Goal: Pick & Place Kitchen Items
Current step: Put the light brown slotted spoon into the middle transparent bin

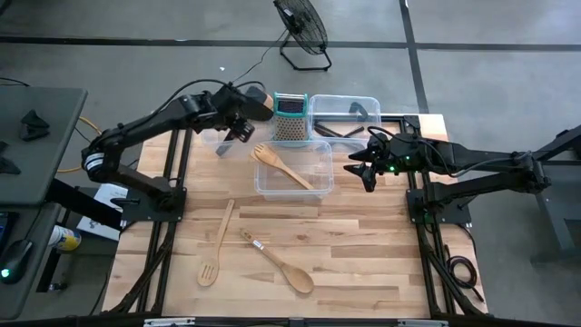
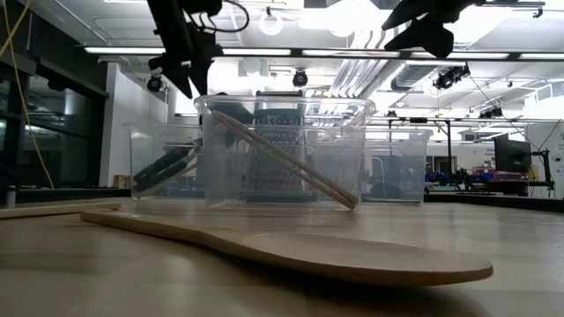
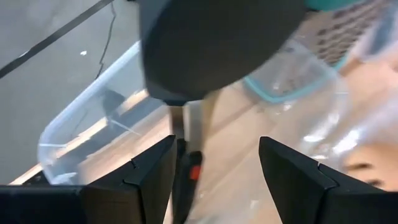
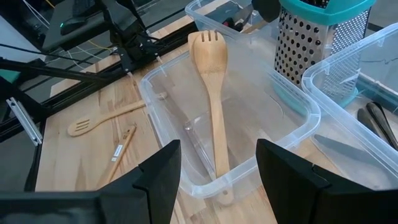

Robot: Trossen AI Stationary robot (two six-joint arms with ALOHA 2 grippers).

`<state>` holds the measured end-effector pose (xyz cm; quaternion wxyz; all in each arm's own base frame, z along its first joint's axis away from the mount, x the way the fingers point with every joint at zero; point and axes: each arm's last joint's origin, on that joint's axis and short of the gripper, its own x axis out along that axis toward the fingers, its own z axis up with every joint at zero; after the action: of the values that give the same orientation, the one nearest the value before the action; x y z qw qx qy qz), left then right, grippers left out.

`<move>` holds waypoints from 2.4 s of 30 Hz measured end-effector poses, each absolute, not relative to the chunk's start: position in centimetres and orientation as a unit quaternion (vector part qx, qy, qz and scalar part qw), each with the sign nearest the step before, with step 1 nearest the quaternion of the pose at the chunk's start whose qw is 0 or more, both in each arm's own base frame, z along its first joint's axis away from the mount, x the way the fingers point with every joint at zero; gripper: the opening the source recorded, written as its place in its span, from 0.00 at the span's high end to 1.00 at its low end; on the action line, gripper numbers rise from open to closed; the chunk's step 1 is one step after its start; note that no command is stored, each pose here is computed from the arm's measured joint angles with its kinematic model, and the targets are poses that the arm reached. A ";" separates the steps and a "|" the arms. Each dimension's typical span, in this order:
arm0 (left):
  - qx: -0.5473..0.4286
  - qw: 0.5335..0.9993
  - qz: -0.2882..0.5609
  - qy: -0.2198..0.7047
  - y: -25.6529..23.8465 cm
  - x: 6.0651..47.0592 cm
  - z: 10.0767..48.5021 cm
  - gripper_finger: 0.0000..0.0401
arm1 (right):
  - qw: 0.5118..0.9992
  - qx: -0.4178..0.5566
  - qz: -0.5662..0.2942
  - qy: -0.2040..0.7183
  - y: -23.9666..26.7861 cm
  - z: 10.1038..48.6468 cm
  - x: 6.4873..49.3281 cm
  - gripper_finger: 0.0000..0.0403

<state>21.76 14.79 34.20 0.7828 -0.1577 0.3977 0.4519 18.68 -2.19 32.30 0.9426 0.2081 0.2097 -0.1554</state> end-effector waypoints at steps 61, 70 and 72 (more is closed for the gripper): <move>-0.189 0.821 0.329 0.427 -1.8 17.5 36.5 0.44 | 0.900 0.322 -0.142 0.259 2.7 31.1 18.5 0.50; -0.183 0.831 0.284 0.441 -4.4 15.5 34.9 0.44 | 0.898 0.354 -0.135 0.224 5.5 30.5 20.9 0.50; -0.196 0.835 0.274 0.436 -4.8 14.9 33.9 0.44 | 0.894 0.365 -0.132 0.224 6.1 30.1 21.5 0.50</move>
<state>14.91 -4.82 33.95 0.8345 -0.1958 0.4358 0.2745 21.48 6.14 30.14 0.8940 0.3646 0.2244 -0.1320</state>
